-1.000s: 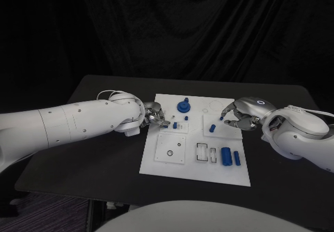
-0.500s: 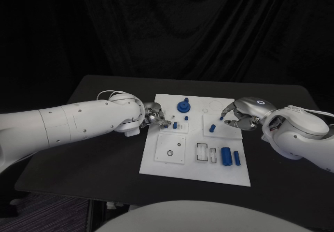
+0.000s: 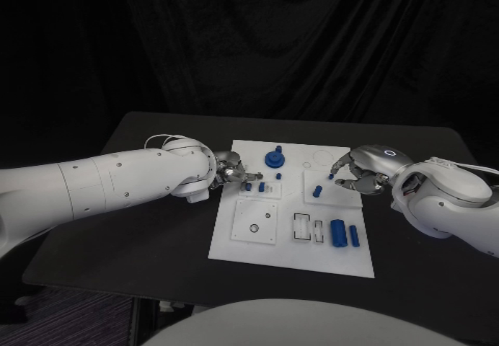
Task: Assemble the parts on the task board
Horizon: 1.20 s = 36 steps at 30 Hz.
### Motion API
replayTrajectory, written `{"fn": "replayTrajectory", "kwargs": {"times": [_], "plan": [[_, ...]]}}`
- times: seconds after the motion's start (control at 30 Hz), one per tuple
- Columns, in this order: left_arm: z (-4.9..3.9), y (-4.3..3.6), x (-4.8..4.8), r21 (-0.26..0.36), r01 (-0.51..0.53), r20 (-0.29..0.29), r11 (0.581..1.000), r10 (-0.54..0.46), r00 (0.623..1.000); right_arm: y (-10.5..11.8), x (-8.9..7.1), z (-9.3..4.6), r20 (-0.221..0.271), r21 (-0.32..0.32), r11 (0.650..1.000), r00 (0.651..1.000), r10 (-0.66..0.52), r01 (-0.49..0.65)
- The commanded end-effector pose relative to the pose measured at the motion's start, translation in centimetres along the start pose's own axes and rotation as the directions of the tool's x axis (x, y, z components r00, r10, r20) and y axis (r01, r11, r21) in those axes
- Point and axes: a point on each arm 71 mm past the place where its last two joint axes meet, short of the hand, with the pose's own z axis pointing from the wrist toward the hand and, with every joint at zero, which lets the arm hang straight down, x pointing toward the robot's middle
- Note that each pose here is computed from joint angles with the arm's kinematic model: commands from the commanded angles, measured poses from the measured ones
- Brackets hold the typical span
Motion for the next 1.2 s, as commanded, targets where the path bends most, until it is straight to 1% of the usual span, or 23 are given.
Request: {"fn": "replayTrajectory", "kwargs": {"times": [0.03, 0.23, 0.3, 0.53, 0.63, 0.73, 0.8, 0.9, 1.07, 1.2], "plan": [[0.09, 0.03, 0.01, 0.017, 0.013, 0.027, 1.0, -0.013, 1.0, -0.1, 0.1, 0.0, -0.001, 0.01, 1.0, 1.0, -0.001, 0.001], [0.0, 0.09, -0.36, 0.037, 0.027, 0.072, 0.999, -0.029, 0.997, -0.1, 0.1, -0.1, 0.0, 0.01, 1.0, 1.0, -0.001, 0.001], [-0.08, 0.13, -0.58, 0.049, 0.03, 0.099, 0.998, -0.035, 0.995, -0.1, 0.1, -0.1, 0.001, 0.01, 1.0, 1.0, -0.001, 0.001], [-0.51, -0.04, -1.44, 0.128, 0.023, 0.214, 0.992, -0.051, 0.976, -0.3, 0.0, -0.2, 0.006, 0.013, 1.0, 1.0, 0.0, 0.0], [-0.69, -0.19, -1.7, 0.16, 0.02, 0.25, 0.987, -0.06, 0.966, -0.3, 0.0, -0.2, 0.006, 0.013, 1.0, 1.0, 0.0, 0.0], [-0.96, -0.15, -1.75, 0.172, 0.016, 0.265, 0.985, -0.062, 0.962, -0.3, 0.0, -0.2, 0.006, 0.013, 1.0, 1.0, 0.001, -0.001], [-1.22, 0.04, -1.62, 0.164, 0.007, 0.26, 0.986, -0.05, 0.964, -0.3, 0.0, -0.3, 0.005, 0.014, 1.0, 1.0, 0.001, -0.001], [-1.56, 0.36, -1.3, 0.138, -0.003, 0.236, 0.99, -0.03, 0.971, -0.4, 0.0, -0.3, 0.005, 0.016, 1.0, 1.0, 0.001, -0.001], [-2.18, 0.93, -0.44, 0.061, -0.021, 0.141, 0.998, 0.013, 0.99, -0.5, 0.0, -0.5, 0.004, 0.021, 1.0, 1.0, 0.0, 0.0], [-2.5, 1.01, -0.28, 0.005, -0.046, 0.075, 0.999, 0.046, 0.996, -0.5, 0.0, -0.5, 0.004, 0.022, 1.0, 1.0, 0.0, 0.0]]}}
